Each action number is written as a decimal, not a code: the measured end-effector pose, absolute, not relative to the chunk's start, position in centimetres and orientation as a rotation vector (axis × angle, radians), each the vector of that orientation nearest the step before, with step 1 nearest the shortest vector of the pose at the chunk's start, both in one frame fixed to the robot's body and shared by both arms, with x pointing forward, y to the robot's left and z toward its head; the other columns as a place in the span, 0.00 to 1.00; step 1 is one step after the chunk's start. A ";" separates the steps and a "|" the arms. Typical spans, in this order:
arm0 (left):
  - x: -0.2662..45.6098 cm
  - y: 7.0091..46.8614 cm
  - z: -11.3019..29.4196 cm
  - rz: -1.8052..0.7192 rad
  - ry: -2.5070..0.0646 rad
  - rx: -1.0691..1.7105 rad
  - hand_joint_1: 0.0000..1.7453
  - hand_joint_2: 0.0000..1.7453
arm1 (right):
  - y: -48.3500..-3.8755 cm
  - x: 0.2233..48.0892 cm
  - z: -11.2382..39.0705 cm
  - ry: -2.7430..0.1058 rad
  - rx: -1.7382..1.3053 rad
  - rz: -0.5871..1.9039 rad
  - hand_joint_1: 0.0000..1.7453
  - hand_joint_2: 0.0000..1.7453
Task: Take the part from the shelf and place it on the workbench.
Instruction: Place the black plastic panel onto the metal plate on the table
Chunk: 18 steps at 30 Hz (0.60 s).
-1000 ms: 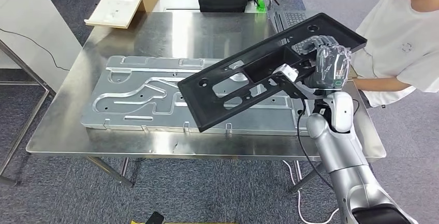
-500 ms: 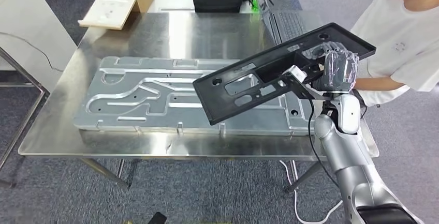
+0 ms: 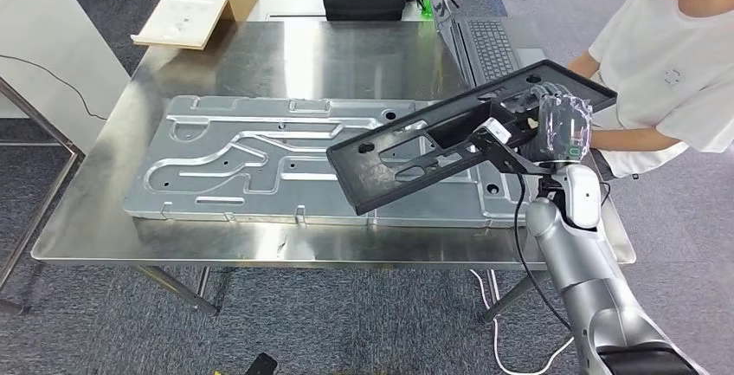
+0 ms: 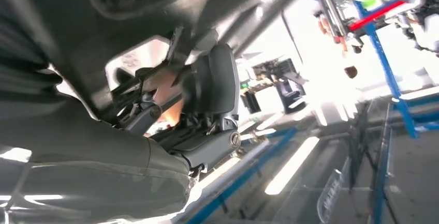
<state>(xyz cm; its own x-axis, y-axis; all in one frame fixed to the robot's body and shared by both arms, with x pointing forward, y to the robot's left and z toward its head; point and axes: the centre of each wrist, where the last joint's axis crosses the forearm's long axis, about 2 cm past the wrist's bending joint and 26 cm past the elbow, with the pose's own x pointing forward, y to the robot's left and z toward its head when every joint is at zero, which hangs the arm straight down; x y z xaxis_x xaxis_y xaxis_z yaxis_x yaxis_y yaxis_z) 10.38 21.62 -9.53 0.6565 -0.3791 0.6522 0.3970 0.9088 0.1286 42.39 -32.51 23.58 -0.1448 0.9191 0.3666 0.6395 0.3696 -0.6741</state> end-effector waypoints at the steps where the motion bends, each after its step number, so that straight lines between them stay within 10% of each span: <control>1: 10.4 21.6 -9.5 -0.441 -0.733 -0.025 0.00 1.00 | -32.5 42.4 23.5 -1.871 -1.354 0.467 0.00 1.00; 7: 10.3 21.6 -9.5 -0.433 -0.734 -0.028 0.00 1.00 | -32.6 42.4 23.5 -1.867 -1.354 0.463 0.00 1.00; 11: 10.2 21.6 -9.6 -0.432 -0.731 -0.026 0.00 0.00 | -32.7 42.2 23.1 -1.855 -1.349 0.459 0.00 1.00; 18: 10.4 21.8 -9.5 -0.428 -0.735 -0.020 0.00 0.00 | -33.6 42.3 22.8 -1.812 -1.329 0.434 0.00 1.00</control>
<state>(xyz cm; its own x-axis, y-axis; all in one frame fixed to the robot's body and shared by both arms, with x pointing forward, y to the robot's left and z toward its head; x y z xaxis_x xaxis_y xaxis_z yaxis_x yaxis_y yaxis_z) 10.37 21.78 -9.55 0.6600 -0.3712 0.6532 0.3849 0.9137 0.1305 42.32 -33.59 22.83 -0.0989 0.9052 0.4133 0.6194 0.3811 -0.6864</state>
